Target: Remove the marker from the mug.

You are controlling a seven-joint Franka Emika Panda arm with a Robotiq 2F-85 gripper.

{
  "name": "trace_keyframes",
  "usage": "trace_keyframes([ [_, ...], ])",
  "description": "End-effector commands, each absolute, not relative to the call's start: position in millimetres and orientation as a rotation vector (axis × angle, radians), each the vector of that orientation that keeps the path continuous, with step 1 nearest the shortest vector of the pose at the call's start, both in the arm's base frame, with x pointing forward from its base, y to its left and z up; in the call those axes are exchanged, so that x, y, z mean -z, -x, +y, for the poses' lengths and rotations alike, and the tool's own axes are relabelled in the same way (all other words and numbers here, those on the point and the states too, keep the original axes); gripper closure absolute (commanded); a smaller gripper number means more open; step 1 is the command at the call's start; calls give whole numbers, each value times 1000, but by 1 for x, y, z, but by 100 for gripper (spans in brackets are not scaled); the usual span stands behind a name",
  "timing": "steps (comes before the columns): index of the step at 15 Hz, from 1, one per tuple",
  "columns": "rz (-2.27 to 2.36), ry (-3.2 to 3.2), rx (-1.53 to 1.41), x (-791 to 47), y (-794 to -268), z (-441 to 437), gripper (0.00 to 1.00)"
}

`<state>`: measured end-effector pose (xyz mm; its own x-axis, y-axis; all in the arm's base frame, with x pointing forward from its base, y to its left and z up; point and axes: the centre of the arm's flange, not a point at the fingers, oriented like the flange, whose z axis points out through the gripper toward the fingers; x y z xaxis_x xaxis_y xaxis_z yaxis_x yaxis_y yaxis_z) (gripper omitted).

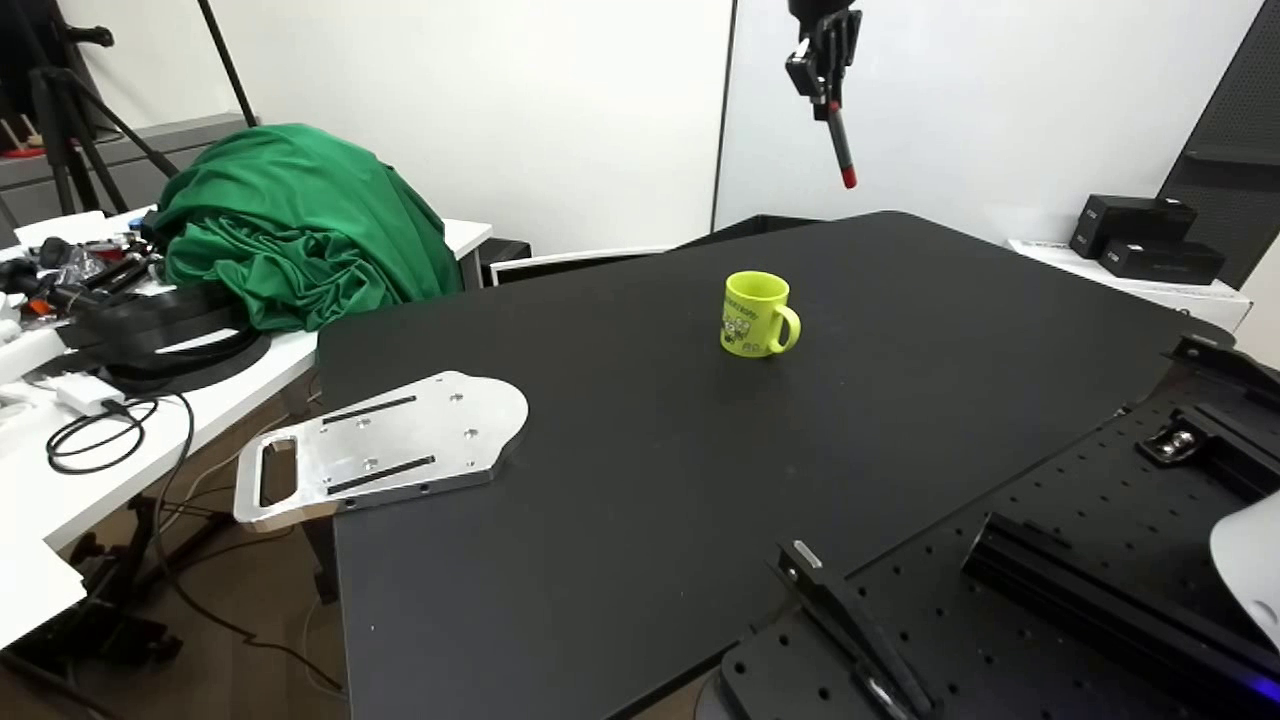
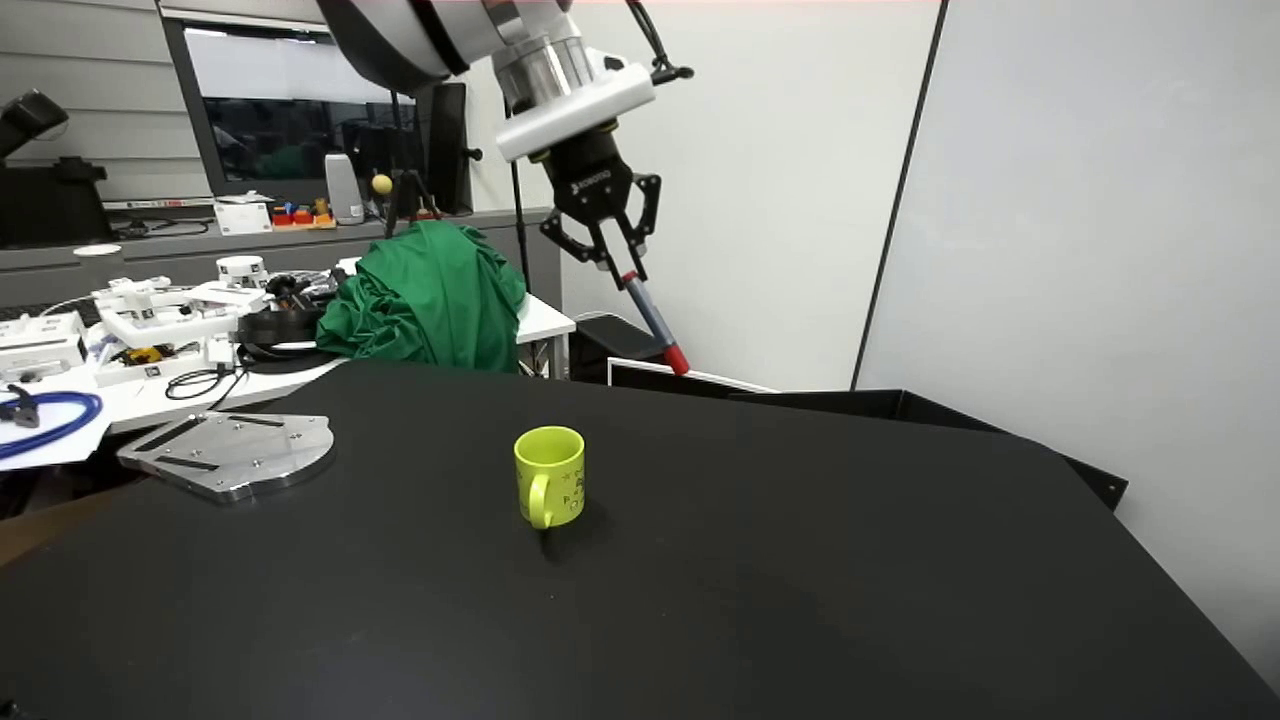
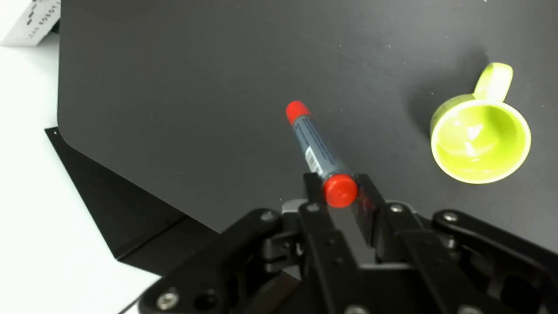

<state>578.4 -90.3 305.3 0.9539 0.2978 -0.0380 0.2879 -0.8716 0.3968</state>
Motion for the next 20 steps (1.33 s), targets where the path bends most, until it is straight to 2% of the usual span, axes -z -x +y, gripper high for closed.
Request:
trace_keyframes([
  [1,304,-2734,94,-297,-583,-146,94],
  [9,71,-2915,707,-216,-565,-245,94],
  [15,-26,-2967,943,-153,-561,-275,94],
  [20,-76,-2937,1027,-94,-560,-290,94],
])
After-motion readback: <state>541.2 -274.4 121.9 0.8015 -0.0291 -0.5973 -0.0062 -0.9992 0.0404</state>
